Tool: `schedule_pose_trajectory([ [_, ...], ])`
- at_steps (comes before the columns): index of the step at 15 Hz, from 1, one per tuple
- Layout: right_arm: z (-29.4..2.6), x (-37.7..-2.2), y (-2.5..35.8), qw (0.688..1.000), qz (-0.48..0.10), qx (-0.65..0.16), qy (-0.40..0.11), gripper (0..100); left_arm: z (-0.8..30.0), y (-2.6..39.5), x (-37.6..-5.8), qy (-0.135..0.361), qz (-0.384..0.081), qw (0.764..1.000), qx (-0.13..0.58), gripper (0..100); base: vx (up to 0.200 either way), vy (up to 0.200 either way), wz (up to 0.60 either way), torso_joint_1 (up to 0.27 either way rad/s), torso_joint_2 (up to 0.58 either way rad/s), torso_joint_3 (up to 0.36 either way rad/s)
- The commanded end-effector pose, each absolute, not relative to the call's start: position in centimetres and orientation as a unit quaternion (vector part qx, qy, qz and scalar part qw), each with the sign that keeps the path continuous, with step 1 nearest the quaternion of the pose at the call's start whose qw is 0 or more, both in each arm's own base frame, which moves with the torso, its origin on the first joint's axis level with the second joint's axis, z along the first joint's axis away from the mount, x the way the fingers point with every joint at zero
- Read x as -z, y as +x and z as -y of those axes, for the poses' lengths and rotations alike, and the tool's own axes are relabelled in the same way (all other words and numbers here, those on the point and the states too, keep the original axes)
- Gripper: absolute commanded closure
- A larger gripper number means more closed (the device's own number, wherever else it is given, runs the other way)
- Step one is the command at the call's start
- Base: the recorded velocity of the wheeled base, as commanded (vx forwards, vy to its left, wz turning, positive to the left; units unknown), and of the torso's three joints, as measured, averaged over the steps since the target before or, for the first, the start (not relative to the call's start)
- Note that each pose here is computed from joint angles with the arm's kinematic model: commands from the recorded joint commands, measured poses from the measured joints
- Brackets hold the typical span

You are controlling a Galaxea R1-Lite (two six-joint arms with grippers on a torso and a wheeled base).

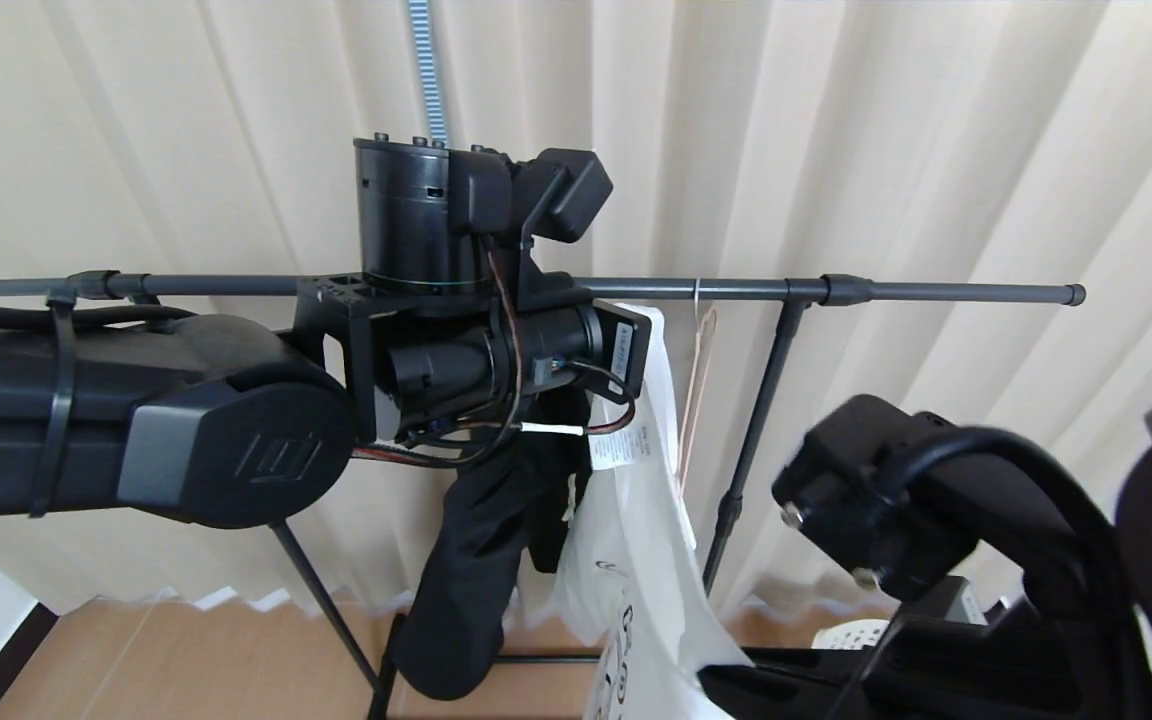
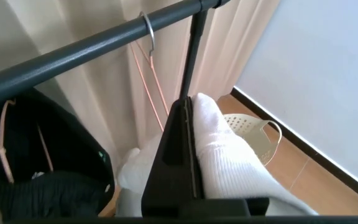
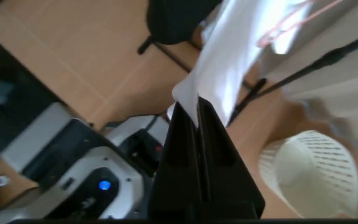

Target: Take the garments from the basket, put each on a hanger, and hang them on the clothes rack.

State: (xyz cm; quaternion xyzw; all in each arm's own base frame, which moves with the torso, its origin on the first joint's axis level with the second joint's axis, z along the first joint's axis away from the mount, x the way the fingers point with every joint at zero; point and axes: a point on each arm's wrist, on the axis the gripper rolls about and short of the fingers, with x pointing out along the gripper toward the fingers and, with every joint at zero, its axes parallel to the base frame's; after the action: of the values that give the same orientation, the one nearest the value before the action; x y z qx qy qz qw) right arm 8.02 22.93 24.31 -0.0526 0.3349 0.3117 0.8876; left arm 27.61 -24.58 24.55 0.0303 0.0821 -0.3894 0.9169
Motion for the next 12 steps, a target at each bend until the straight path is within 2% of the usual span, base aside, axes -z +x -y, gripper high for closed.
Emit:
schedule_pose_trajectory([
  [1,-25.5,-24.1,8.5,0.889,-0.334,-0.312,-0.008,100,24.8,27.9,-24.2,0.030,-0.087,0.916,0.390,100,0.000,0.000,0.00,0.000,0.00,0.000],
  [4,-25.0,-24.7,8.5,0.891,-0.327,-0.315,0.004,100,24.8,27.8,-24.2,0.029,-0.088,0.917,0.388,100,0.000,0.000,0.00,0.000,0.00,0.000],
  [6,-24.2,-25.0,8.4,0.892,-0.323,-0.315,-0.005,100,24.6,27.7,-24.3,0.031,-0.088,0.918,0.385,100,0.000,0.000,0.00,0.000,0.00,0.000],
  [7,-23.8,-24.9,8.5,0.892,-0.325,-0.313,-0.018,100,24.6,27.7,-24.3,0.032,-0.089,0.919,0.384,100,0.000,0.000,0.00,0.000,0.00,0.000],
  [8,-22.5,-24.7,8.8,0.892,-0.332,-0.301,-0.060,100,23.9,27.4,-24.9,0.032,-0.088,0.923,0.374,100,0.000,0.000,0.00,0.000,0.00,0.000],
  [10,-20.9,-24.6,9.8,0.895,-0.341,-0.271,-0.097,100,22.5,26.3,-25.7,0.040,-0.107,0.927,0.356,100,0.000,0.000,0.00,0.000,0.00,0.000],
  [12,-19.3,-24.4,11.6,0.905,-0.342,-0.223,-0.120,100,20.3,24.8,-26.5,0.059,-0.153,0.928,0.335,100,0.000,0.000,0.00,0.000,0.00,0.000],
])
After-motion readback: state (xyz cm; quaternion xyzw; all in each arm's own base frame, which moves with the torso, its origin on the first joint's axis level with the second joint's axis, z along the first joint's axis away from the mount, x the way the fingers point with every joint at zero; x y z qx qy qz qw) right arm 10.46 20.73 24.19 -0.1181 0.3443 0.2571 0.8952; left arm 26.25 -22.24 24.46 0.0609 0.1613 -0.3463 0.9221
